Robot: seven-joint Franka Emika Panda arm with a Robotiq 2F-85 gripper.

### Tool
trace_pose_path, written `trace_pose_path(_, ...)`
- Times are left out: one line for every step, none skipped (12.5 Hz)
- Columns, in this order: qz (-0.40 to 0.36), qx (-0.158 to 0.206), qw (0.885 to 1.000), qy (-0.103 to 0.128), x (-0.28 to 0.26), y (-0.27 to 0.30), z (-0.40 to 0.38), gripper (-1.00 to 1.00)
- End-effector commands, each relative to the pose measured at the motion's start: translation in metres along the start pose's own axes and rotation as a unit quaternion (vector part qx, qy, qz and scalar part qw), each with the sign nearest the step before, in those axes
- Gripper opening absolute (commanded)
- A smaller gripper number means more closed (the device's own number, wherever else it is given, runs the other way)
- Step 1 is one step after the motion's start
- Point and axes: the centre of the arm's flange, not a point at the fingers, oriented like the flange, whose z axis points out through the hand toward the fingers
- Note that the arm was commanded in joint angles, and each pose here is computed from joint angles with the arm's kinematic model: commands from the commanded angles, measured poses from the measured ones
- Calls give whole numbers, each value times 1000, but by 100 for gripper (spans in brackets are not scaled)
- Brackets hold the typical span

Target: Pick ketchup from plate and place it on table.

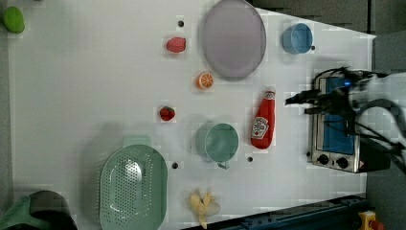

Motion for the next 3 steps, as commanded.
trace_pose_path(121,33,989,76,-1,-23,-143,100)
trace_pose_path(156,33,985,71,-7,-25,-171,100)
trace_pose_path(186,25,981,58,-16,-24,-194,100)
